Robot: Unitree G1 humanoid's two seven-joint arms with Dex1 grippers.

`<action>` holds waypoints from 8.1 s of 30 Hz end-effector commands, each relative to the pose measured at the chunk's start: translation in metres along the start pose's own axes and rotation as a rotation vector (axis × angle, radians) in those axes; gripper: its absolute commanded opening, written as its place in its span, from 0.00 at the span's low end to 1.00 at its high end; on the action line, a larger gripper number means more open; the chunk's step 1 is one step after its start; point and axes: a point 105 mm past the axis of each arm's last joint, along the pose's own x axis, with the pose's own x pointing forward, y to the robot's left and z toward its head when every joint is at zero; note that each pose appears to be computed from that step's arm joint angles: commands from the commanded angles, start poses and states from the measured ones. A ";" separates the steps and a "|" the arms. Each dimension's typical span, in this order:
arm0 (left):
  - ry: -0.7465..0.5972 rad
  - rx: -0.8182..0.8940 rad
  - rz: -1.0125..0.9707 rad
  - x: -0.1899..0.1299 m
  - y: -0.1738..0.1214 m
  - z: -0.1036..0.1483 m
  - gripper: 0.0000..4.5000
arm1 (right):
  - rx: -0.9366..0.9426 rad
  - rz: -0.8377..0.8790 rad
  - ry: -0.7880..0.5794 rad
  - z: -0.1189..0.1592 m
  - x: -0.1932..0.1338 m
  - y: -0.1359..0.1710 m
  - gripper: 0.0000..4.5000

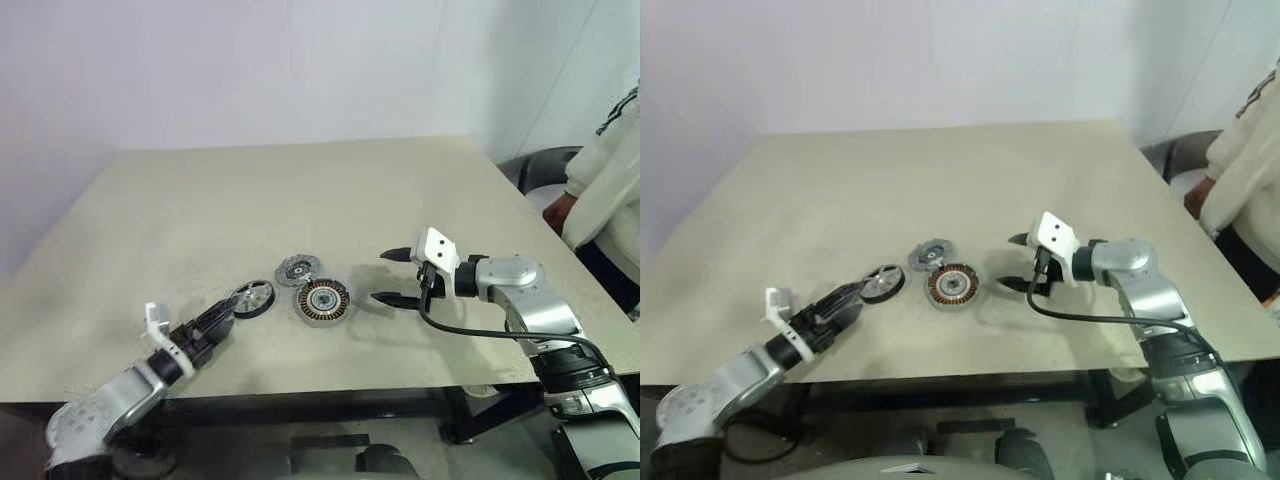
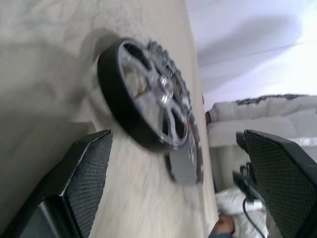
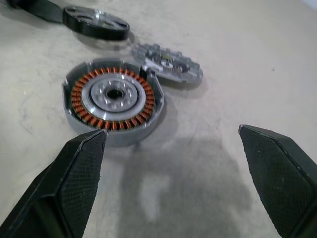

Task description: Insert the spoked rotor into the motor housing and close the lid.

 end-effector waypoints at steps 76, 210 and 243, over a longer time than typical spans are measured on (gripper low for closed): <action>0.441 0.024 -0.268 0.082 -0.073 -0.056 0.07 | -0.019 -0.112 -0.006 0.003 -0.008 -0.018 1.00; 0.274 1.483 -0.162 -0.022 -0.038 0.032 1.00 | -0.552 0.518 0.225 0.044 0.066 0.034 0.66; 0.225 1.523 -0.144 -0.022 -0.049 0.025 1.00 | -1.193 0.740 0.333 0.026 0.097 0.034 0.27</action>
